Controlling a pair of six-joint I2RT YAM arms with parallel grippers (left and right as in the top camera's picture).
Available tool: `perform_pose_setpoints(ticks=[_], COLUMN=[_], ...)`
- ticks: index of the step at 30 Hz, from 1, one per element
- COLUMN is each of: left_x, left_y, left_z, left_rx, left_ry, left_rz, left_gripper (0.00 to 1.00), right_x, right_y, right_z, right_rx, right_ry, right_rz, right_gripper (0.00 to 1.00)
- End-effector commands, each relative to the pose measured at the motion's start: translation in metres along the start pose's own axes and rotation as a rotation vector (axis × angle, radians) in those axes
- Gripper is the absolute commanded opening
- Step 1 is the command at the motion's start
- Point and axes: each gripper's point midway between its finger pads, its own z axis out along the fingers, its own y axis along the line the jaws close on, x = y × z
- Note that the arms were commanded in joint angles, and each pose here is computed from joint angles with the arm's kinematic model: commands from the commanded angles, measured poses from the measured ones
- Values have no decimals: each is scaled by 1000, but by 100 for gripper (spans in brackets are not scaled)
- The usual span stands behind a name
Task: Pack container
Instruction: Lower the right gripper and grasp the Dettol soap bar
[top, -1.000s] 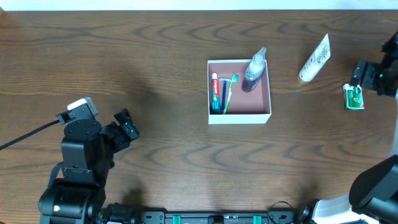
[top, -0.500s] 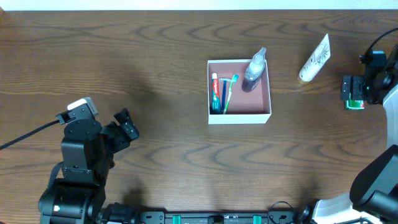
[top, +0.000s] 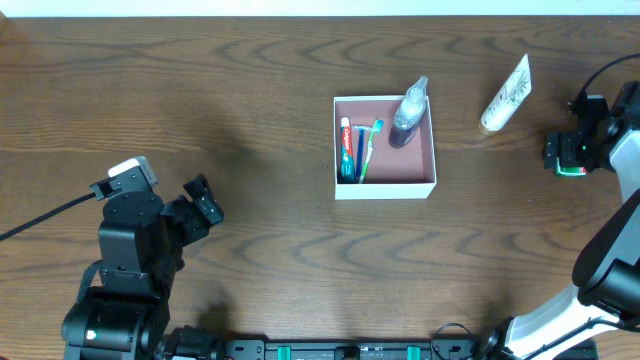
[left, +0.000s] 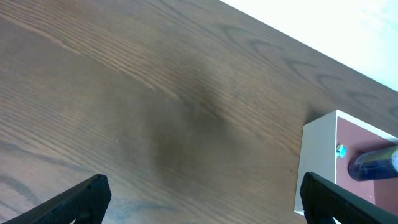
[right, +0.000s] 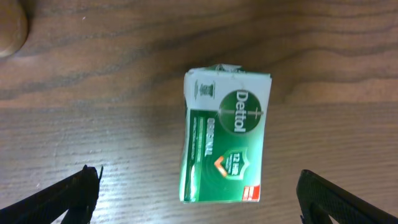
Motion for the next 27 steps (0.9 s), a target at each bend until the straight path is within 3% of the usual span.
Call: perform_pose_setpoints(ticks=[1,27], left_x=[-1,-1], left_y=[1,1], left_z=[0,0], left_rx=[-6,-6], left_ry=[-5,-5], left_rz=[-11,-11], left_gripper=[98,98], right_x=[1,4], right_y=[-1,-12], right_z=[9,31], right_rx=[-4,-65], right_ry=[3,-39], right_rz=[-23,55], right_gripper=[99,99])
